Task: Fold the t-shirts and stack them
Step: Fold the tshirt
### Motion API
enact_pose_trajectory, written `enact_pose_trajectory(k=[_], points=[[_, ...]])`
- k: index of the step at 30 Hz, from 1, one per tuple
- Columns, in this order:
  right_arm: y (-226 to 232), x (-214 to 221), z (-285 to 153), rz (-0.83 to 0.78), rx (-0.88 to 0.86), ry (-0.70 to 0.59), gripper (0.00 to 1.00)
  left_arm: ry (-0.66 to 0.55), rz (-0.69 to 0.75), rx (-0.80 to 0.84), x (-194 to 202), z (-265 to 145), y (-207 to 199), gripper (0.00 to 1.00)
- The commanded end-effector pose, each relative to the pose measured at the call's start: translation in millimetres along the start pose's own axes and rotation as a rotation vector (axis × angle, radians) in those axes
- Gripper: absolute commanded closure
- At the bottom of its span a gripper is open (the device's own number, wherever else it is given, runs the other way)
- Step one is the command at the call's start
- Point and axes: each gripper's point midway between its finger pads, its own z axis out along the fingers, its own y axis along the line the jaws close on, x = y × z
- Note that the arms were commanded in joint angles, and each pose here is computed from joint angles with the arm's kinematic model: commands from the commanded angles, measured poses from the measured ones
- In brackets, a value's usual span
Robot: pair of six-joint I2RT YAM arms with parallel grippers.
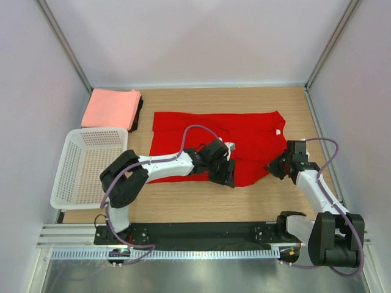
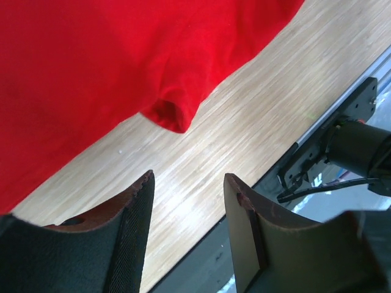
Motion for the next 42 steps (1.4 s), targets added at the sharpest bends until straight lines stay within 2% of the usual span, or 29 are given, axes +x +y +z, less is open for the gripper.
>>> enact_pose_trajectory(k=[1, 5, 13, 19, 22, 24, 25, 28, 32, 36, 38, 42], points=[[26.7, -18.7, -8.6, 0.017, -0.063, -0.043, 0.99, -0.072, 0.093, 0.051, -23.4, 9.3, -15.9, 0.49], [35.6, -27.2, -4.0, 0.028, -0.074, -0.053, 0.99, -0.079, 0.113, 0.039, -28.0, 20.4, -19.2, 0.48], [42.0, -30.4, 4.5, 0.037, -0.080, -0.038, 0.99, -0.054, 0.096, -0.038, -19.2, 46.1, 0.5, 0.48], [46.5, -30.6, 8.3, 0.049, -0.106, -0.038, 0.99, -0.044, 0.106, -0.029, -17.7, 56.9, -7.7, 0.47], [51.1, -32.2, 11.6, 0.041, -0.119, -0.030, 0.99, -0.058, 0.100, -0.030, -23.1, 54.6, -12.2, 0.52], [51.9, -33.6, 15.6, 0.040, -0.109, -0.025, 0.99, -0.093, 0.077, -0.104, -32.9, 48.0, -5.3, 0.53], [51.1, -33.4, 17.1, 0.042, -0.104, -0.020, 0.99, -0.063, 0.046, -0.160, -27.2, 42.3, 3.5, 0.53], [51.5, -32.8, 20.5, 0.045, -0.098, -0.007, 0.99, -0.165, 0.017, -0.202, -49.4, 16.6, -3.6, 0.50], [52.8, -33.4, 22.3, 0.049, -0.103, -0.006, 0.99, -0.297, 0.038, -0.059, -70.0, -10.9, -39.9, 0.48], [56.2, -36.1, 24.7, 0.068, -0.106, -0.008, 0.99, -0.208, 0.056, 0.122, -57.6, 3.5, -72.5, 0.53], [56.6, -37.7, 26.5, 0.073, -0.099, -0.008, 0.99, -0.176, 0.061, 0.162, -53.2, 13.2, -79.9, 0.59], [55.0, -39.8, 29.2, 0.074, -0.077, -0.008, 0.99, -0.133, 0.123, 0.221, -46.1, 32.8, -96.6, 0.64]])
